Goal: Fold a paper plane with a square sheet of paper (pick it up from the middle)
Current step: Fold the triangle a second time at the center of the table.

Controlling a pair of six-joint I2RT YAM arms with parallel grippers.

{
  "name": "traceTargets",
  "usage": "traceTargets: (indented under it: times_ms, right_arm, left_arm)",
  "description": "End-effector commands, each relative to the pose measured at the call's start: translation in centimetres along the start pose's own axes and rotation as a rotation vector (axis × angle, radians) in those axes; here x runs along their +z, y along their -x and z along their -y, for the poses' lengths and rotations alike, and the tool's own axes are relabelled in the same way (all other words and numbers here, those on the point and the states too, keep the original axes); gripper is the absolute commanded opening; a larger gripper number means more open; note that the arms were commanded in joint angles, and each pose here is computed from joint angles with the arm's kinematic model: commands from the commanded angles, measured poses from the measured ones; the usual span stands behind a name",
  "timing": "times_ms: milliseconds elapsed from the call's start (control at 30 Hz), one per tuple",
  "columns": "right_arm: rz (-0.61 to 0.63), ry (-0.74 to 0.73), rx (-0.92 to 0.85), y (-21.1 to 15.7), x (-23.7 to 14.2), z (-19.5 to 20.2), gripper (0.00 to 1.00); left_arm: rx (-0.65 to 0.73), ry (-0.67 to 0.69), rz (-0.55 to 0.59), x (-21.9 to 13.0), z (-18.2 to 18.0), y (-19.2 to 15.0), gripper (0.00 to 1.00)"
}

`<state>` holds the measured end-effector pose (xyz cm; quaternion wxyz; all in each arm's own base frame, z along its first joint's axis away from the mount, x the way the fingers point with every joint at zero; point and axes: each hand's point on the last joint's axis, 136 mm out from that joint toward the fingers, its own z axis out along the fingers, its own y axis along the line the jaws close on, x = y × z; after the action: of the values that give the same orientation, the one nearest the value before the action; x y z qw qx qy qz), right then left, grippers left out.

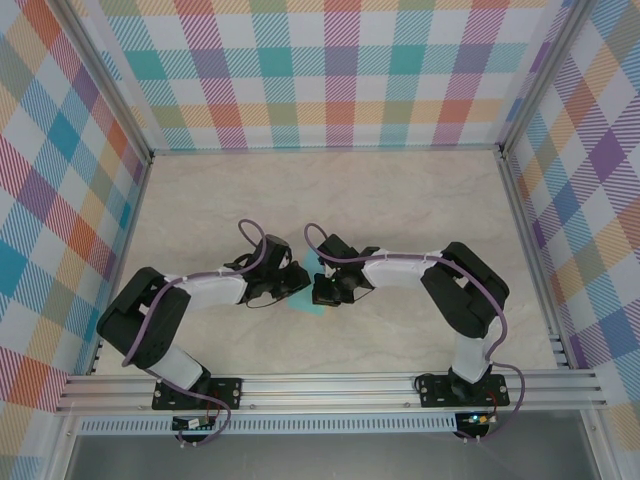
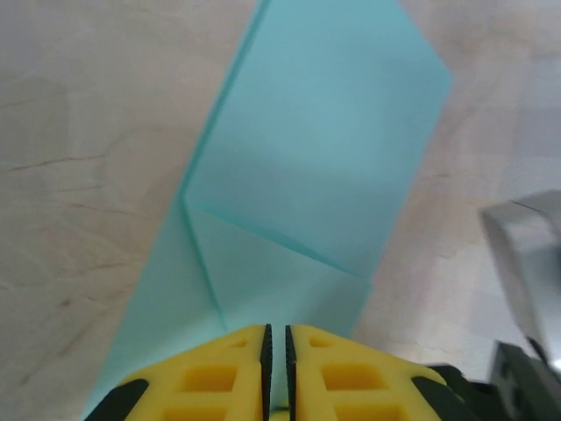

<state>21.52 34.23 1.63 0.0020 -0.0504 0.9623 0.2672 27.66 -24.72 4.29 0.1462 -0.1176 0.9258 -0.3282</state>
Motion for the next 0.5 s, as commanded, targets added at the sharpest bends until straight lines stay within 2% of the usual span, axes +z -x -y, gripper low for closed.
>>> traceTargets:
  times_ms: [0,467]
  right_arm:
    - [-0.046,-0.056,-0.018,-1.4,0.8,2.1,0.07]
    - [-0.081,0.031,-0.231,-2.6,-0.9,1.5,0.09]
  left_arm:
    - [0.065,-0.044,-0.023,-0.6,0.8,-0.9,0.15]
    - [0.052,0.034,-0.056,2.0,-2.7,-0.4,0.11]
